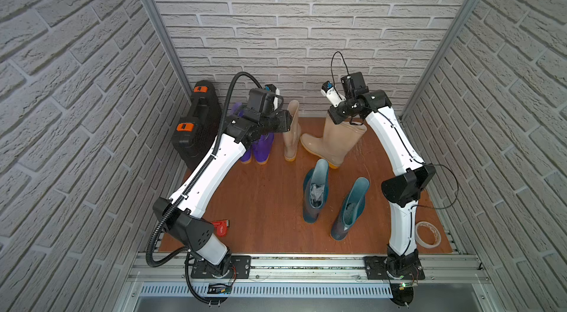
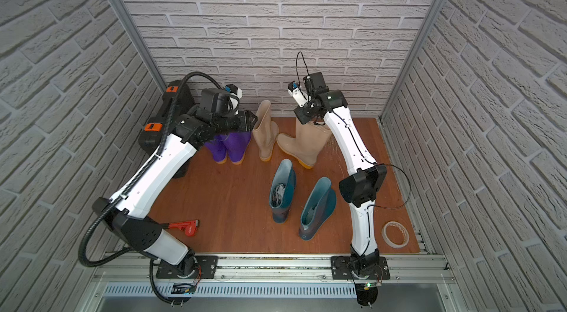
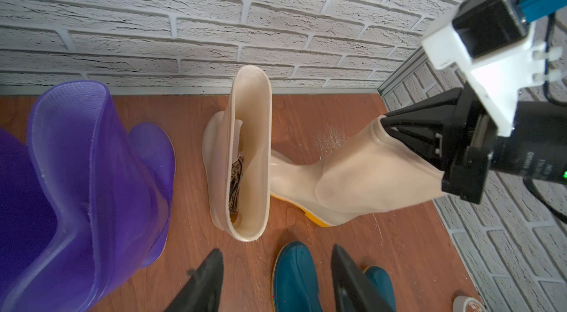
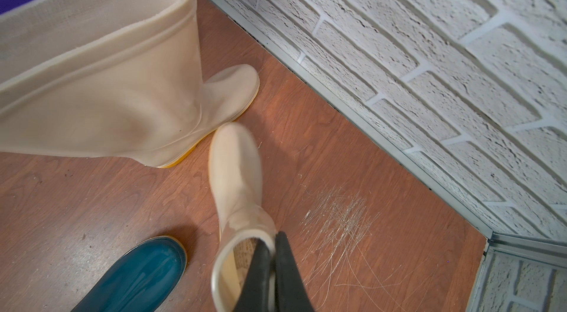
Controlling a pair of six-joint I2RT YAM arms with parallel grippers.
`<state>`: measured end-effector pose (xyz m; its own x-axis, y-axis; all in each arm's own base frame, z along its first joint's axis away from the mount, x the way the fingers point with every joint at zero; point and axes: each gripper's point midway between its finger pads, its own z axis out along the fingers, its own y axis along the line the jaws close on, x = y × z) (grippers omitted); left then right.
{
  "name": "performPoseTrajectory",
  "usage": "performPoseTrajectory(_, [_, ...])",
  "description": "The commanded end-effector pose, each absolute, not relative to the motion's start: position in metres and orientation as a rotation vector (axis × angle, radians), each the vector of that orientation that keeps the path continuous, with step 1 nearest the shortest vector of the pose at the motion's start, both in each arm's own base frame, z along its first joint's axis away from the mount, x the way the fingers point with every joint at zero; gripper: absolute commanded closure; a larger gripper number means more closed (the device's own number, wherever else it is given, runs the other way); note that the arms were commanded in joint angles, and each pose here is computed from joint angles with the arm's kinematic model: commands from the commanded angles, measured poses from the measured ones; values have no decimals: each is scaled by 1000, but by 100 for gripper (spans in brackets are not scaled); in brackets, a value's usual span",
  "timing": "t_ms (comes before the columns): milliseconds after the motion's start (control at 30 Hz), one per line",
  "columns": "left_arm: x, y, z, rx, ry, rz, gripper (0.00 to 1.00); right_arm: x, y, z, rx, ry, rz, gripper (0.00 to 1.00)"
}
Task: Match and arrange rain boots in pairs
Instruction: Pair a pair of rain boots at the center of the board.
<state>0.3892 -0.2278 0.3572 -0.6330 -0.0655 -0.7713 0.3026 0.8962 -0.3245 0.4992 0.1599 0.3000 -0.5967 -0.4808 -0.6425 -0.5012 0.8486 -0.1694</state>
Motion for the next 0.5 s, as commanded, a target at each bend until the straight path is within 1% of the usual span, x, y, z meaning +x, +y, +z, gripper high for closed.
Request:
performPoseTrajectory(0, [391,-226,369,161,2150,-563,43,489,160,385,-610,2089,94,94])
performPoseTrajectory(200, [392,-225,365,152,2153,-558,43,495,175,384,-570,2084,215,94])
performPoseTrajectory(467, [393,-223,360,142,2160,-554,43,512,188,375,-560,2069,279,94])
